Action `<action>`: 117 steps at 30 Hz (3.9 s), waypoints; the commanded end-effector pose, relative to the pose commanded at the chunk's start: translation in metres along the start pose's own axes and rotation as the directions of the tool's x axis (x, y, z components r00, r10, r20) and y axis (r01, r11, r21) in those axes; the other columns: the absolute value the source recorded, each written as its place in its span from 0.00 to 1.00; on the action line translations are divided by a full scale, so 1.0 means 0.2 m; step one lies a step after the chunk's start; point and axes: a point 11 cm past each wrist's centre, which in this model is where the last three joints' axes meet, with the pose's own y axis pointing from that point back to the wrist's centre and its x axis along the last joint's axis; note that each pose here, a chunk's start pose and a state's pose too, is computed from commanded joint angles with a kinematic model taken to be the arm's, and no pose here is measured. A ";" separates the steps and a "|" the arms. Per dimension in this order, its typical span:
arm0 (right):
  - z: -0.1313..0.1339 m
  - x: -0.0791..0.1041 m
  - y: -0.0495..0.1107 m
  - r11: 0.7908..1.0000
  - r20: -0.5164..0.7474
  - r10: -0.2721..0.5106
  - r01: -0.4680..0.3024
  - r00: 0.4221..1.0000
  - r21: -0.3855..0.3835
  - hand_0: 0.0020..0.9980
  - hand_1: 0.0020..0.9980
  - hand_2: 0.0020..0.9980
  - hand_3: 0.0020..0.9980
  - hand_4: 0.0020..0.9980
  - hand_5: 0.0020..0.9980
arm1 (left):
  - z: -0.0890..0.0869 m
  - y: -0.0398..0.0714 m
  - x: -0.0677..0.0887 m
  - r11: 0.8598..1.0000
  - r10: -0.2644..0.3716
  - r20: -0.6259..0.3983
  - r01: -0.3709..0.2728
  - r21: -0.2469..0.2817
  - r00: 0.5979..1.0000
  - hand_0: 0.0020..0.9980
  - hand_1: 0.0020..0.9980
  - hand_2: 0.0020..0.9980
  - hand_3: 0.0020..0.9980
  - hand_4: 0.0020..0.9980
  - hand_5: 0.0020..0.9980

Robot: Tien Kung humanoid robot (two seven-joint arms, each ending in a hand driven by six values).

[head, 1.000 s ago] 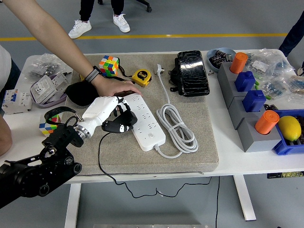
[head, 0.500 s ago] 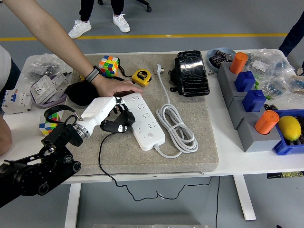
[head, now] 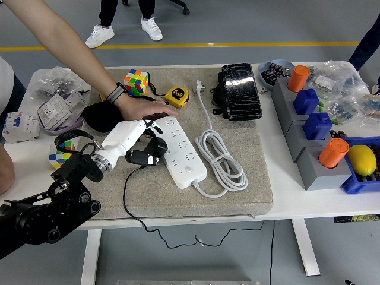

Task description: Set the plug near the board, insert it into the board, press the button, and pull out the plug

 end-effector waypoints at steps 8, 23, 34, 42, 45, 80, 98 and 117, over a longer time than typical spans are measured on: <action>-0.01 0.00 0.00 1.000 0.002 -0.002 0.002 1.000 0.004 0.57 0.64 0.62 0.54 0.93 0.49 | 0.00 0.00 0.00 1.000 0.009 -0.013 -0.009 -0.005 1.000 0.40 0.64 0.64 0.68 1.00 0.36; 0.00 0.01 0.00 1.000 0.001 0.004 -0.004 1.000 0.002 0.57 0.64 0.62 0.54 0.93 0.48 | 0.06 0.14 0.14 0.970 0.227 -0.180 -0.239 -0.050 0.957 0.54 0.69 0.70 0.67 1.00 0.46; 0.01 0.01 0.00 1.000 0.007 0.003 -0.003 1.000 0.000 0.57 0.64 0.62 0.54 0.93 0.48 | -0.01 0.23 0.04 0.991 0.122 -0.173 -0.130 -0.032 0.977 0.69 0.73 0.72 0.66 0.98 0.40; 0.02 0.00 0.00 1.000 0.006 0.000 0.000 1.000 -0.003 0.57 0.64 0.62 0.54 0.93 0.48 | -0.02 0.23 -0.02 0.997 0.079 -0.167 -0.082 -0.013 0.983 0.69 0.74 0.72 0.65 0.95 0.39; 0.02 0.00 0.00 1.000 0.006 0.000 0.000 1.000 -0.001 0.57 0.64 0.62 0.54 0.93 0.48 | -0.02 0.23 -0.03 0.997 0.071 -0.163 -0.074 -0.008 0.984 0.69 0.74 0.72 0.65 0.95 0.39; -0.01 0.00 0.00 1.000 0.004 -0.005 0.005 1.000 0.010 0.57 0.64 0.62 0.54 0.93 0.48 | 0.08 0.15 0.00 0.998 0.038 -0.156 -0.045 -0.045 0.987 0.68 0.73 0.72 0.65 0.95 0.40; -0.01 0.00 0.00 1.000 0.006 -0.002 0.002 1.000 0.015 0.57 0.64 0.62 0.54 0.93 0.48 | 0.00 0.23 -0.02 0.999 0.050 -0.122 -0.049 0.014 0.991 0.66 0.73 0.71 0.65 0.95 0.41; -0.02 0.00 0.00 1.000 0.007 -0.004 0.004 1.000 0.023 0.57 0.64 0.61 0.54 0.93 0.48 | 0.04 0.20 -0.04 1.000 0.031 -0.124 -0.031 0.005 0.992 0.65 0.72 0.71 0.65 0.95 0.42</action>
